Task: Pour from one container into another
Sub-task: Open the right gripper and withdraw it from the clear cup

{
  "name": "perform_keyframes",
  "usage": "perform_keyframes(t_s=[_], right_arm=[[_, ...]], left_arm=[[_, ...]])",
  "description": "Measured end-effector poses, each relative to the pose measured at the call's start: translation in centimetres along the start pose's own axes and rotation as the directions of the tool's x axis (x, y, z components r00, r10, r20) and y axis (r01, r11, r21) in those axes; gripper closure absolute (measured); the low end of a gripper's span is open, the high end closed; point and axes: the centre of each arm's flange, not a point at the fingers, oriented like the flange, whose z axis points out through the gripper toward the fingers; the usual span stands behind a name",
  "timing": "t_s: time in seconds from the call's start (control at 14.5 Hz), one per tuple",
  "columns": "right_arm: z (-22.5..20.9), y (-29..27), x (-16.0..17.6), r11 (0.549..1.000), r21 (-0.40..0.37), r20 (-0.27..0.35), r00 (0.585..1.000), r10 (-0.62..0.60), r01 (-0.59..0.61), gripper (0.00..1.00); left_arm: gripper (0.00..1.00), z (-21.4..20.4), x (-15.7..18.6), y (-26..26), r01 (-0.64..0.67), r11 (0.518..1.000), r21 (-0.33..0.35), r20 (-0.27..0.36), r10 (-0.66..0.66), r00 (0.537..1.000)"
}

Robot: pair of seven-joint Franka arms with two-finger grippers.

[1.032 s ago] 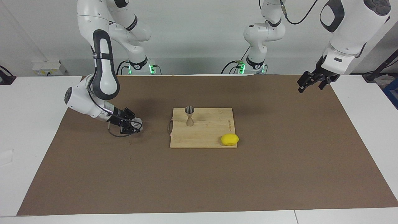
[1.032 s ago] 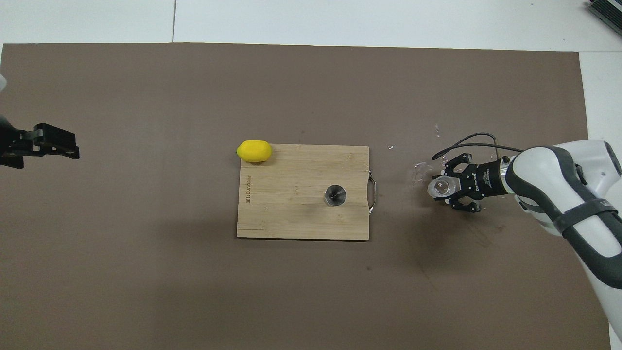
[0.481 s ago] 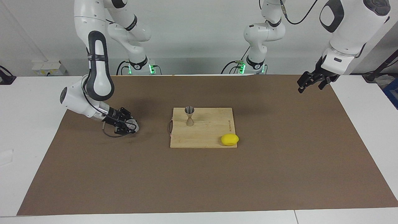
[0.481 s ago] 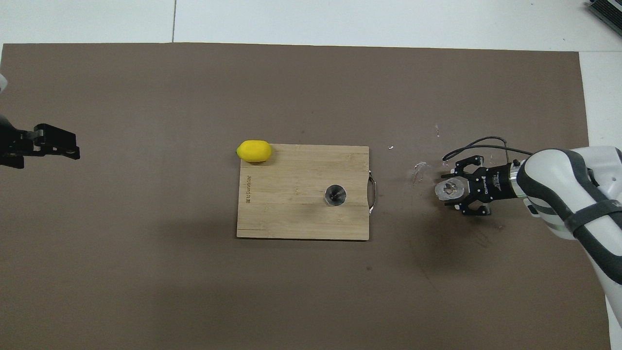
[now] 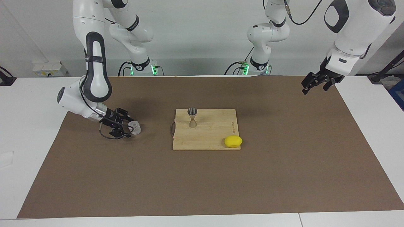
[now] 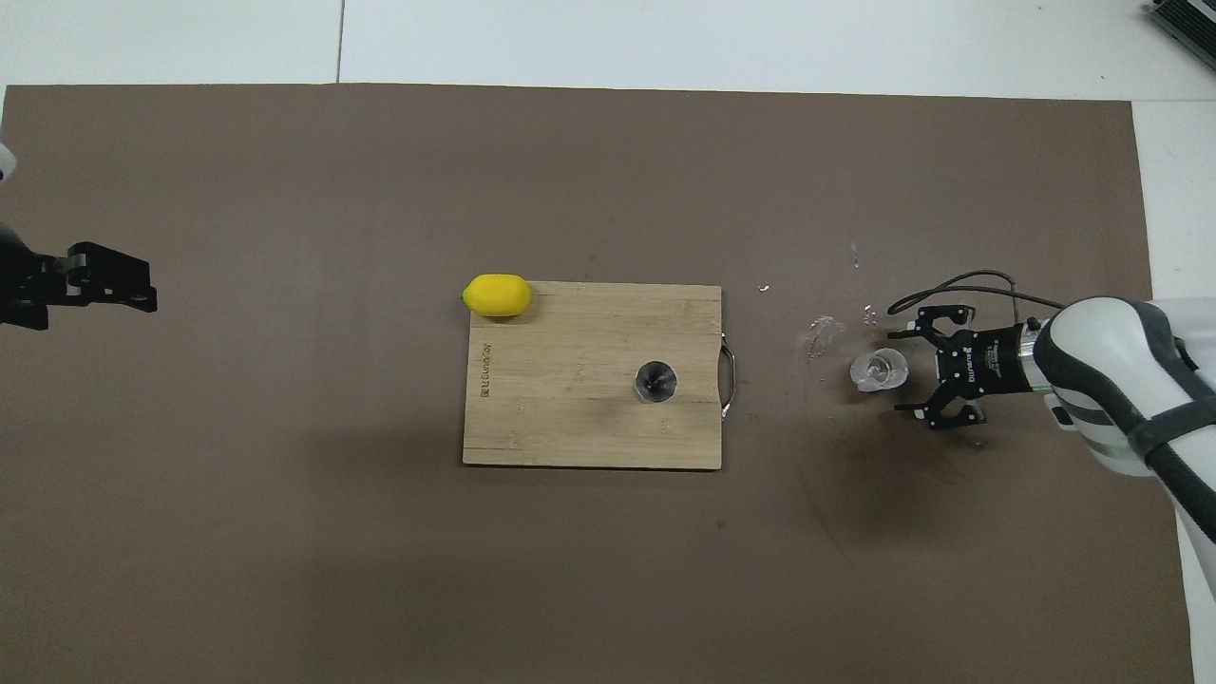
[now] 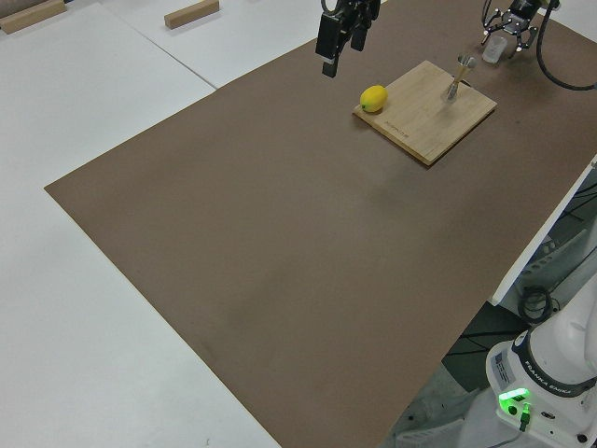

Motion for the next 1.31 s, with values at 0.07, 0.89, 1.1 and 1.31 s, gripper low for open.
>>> perform_keyframes(t_s=[0.07,0.89,1.1,1.31], right_arm=[[-0.7,0.0,0.0,1.0,0.009,-0.006,1.0,-0.009,0.009,0.0],[-4.2,-0.6,-9.6,0.666,-0.327,-0.199,0.64,-0.742,0.671,0.0],[-3.6,-0.9,-14.5,0.507,-0.446,-0.204,0.468,-0.86,0.737,0.0],[-5.9,-0.7,-18.5,0.417,-0.484,-0.216,0.356,-0.909,0.769,0.0]], left_arm=[[0.0,0.1,0.0,0.0,0.0,1.0,0.0,0.002,0.0,1.0],[0.0,0.1,-0.4,0.0,-0.001,1.0,0.001,0.002,0.001,1.0],[0.0,0.2,-0.4,0.0,-0.001,1.0,0.001,0.002,0.001,1.0],[0.0,0.2,-0.4,0.1,-0.002,1.0,0.001,0.002,0.002,1.0]])
